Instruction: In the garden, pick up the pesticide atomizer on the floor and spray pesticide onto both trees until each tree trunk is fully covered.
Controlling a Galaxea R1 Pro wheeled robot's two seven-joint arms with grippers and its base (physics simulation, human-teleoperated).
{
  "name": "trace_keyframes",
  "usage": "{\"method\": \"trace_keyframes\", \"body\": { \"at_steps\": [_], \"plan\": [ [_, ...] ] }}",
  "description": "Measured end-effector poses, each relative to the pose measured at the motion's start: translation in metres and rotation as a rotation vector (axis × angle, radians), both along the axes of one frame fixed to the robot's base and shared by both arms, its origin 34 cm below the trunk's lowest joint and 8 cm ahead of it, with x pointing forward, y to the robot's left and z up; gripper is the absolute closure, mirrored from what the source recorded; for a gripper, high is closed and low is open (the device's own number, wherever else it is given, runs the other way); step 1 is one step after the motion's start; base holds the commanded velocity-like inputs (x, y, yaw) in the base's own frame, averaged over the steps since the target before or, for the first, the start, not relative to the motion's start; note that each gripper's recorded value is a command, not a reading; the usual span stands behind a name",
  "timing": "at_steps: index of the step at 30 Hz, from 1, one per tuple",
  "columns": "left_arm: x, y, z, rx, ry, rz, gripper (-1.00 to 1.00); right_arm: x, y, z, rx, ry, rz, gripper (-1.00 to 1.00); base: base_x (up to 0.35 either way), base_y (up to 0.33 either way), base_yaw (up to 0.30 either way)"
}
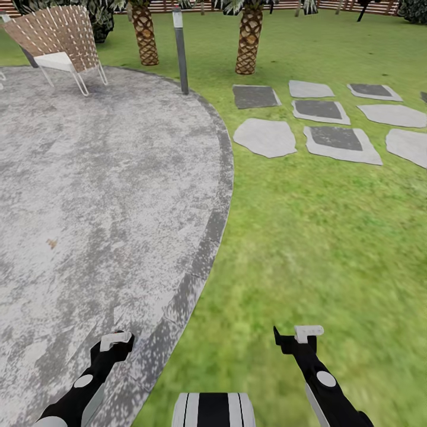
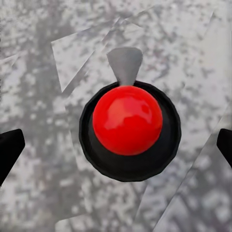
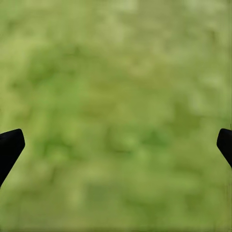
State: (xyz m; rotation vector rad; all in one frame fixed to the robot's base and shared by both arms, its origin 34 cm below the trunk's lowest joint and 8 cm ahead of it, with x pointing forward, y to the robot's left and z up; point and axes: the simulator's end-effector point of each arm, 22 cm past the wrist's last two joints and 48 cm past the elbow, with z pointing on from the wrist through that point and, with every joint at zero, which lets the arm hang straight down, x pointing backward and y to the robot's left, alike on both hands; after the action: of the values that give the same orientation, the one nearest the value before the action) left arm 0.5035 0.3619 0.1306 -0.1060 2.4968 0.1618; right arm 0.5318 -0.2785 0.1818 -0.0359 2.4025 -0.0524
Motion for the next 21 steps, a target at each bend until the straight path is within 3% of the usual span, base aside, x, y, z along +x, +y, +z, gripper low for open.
{"method": "trace_keyframes", "body": {
  "at_steps": [6,21],
  "plan": [
    [0.0012,0.0001,0.0012,0.0,-0.003,0.001,-1.0,0.0009,0.0,0.0012,0.0,-0.003,0.0,-1.0,0.0,0.0,-0.096],
    [0.004,0.0001,0.0045,0.0,-0.011,0.001,-1.0,0.0035,0.0005,0.0048,0.0,-0.011,0.001,-1.0,0.0,0.0,-0.005]
  ]
}}
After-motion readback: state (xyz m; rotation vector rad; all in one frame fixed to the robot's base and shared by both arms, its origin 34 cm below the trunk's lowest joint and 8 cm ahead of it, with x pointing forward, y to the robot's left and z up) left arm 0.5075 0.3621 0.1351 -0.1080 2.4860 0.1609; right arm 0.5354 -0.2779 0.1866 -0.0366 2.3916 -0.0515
